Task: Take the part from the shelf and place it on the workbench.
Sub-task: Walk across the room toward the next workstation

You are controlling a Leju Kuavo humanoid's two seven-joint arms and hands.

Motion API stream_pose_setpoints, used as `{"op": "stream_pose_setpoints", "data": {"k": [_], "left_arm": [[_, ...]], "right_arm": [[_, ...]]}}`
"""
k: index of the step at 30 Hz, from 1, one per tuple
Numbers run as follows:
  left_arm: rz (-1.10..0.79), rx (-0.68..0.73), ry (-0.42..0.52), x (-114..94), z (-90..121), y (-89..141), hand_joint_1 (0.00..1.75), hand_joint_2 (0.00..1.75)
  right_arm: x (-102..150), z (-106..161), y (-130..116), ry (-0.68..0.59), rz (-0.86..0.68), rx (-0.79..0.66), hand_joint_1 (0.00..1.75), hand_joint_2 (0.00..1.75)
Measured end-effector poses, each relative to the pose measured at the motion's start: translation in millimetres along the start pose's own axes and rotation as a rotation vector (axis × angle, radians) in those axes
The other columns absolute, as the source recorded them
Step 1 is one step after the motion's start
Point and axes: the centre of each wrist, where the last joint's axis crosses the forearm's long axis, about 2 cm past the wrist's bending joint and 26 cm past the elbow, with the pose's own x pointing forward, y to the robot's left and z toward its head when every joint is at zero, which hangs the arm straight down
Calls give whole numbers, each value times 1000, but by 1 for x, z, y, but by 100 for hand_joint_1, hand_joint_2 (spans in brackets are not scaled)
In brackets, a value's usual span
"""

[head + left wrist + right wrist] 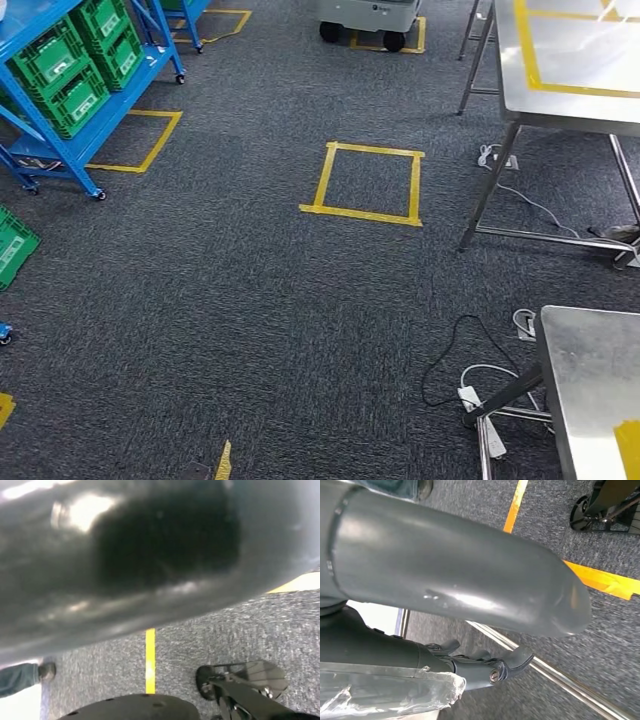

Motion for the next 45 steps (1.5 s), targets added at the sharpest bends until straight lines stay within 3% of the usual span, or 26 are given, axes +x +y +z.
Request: {"op": "stream_pose_setpoints", "data": {"k": [45], "left_arm": [[-25, -22, -12, 3, 1, -5, 0, 0]], "right_arm": [[-1, 0, 1, 0, 127, 10, 0, 0]]}}
